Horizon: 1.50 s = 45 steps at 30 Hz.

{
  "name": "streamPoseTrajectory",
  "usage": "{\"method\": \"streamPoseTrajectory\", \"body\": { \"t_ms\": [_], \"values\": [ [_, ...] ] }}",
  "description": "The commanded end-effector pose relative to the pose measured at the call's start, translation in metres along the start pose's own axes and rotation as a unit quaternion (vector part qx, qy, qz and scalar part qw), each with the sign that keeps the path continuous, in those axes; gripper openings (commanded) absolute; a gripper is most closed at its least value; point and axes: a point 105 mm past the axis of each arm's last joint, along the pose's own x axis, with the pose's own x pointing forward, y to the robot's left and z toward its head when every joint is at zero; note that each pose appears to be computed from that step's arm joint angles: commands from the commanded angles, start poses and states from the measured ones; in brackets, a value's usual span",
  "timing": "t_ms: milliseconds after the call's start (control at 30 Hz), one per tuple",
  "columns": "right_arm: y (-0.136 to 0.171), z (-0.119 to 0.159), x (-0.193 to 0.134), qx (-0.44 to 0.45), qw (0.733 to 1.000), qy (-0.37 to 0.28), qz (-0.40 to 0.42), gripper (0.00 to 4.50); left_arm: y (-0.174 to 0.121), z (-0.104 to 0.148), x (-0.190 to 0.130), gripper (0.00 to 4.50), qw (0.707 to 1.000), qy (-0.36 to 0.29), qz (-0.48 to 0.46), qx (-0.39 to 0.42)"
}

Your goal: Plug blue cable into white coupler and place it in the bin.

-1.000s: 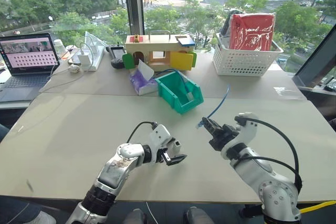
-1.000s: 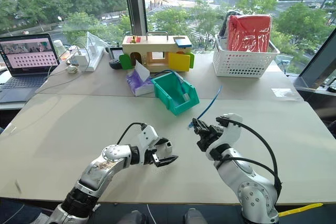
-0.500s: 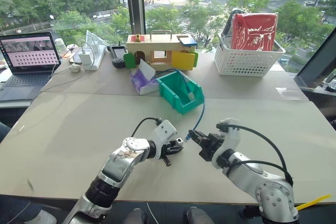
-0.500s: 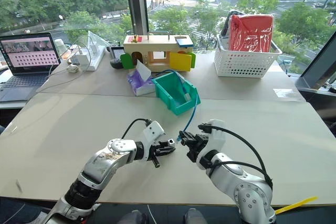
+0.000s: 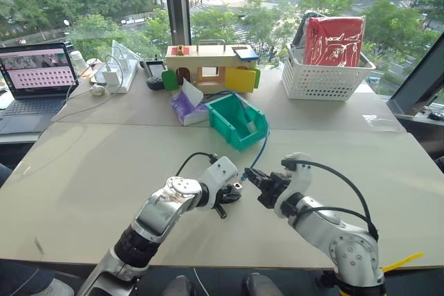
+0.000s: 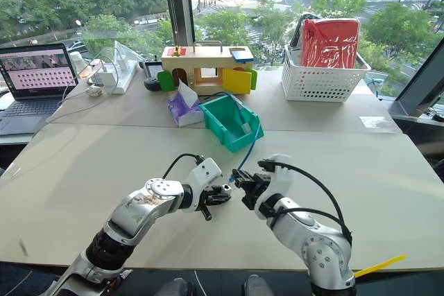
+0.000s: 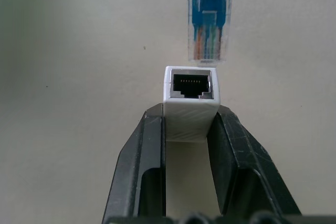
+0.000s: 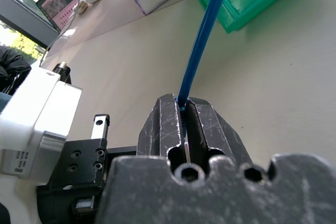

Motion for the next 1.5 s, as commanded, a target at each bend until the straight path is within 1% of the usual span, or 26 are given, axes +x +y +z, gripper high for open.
{"method": "streamPoseTrajectory", "body": {
  "t_ms": [33, 267, 467, 700, 1033, 1333, 1500],
  "values": [
    [0.007, 0.004, 0.003, -0.005, 1.000, -0.009, 0.020, 0.00, -0.006, 0.003, -0.001, 0.63, 1.000, -0.002, -0.011, -0.017],
    [0.006, -0.002, 0.007, 0.000, 1.000, 0.003, 0.024, 0.00, -0.005, 0.004, -0.003, 0.63, 1.000, -0.003, -0.008, -0.029],
    [0.003, -0.008, 0.008, -0.025, 0.999, 0.021, 0.015, 0.00, -0.003, 0.006, -0.005, 0.63, 0.999, -0.005, -0.007, -0.035],
    [0.008, -0.013, 0.010, -0.098, 0.994, 0.045, 0.018, 0.00, -0.003, 0.011, -0.008, 0.63, 0.999, -0.007, -0.006, -0.041],
    [0.004, -0.019, 0.009, -0.158, 0.985, 0.064, -0.001, 0.00, -0.001, 0.014, -0.011, 0.63, 0.998, -0.010, -0.004, -0.054],
    [0.016, -0.025, 0.009, -0.195, 0.977, 0.080, 0.025, 0.00, -0.001, 0.016, -0.012, 0.63, 0.998, -0.010, -0.003, -0.060],
    [0.019, -0.025, 0.008, -0.220, 0.971, 0.083, 0.030, 0.00, -0.002, 0.017, -0.012, 0.63, 0.998, -0.010, -0.004, -0.062]
  ]
}}
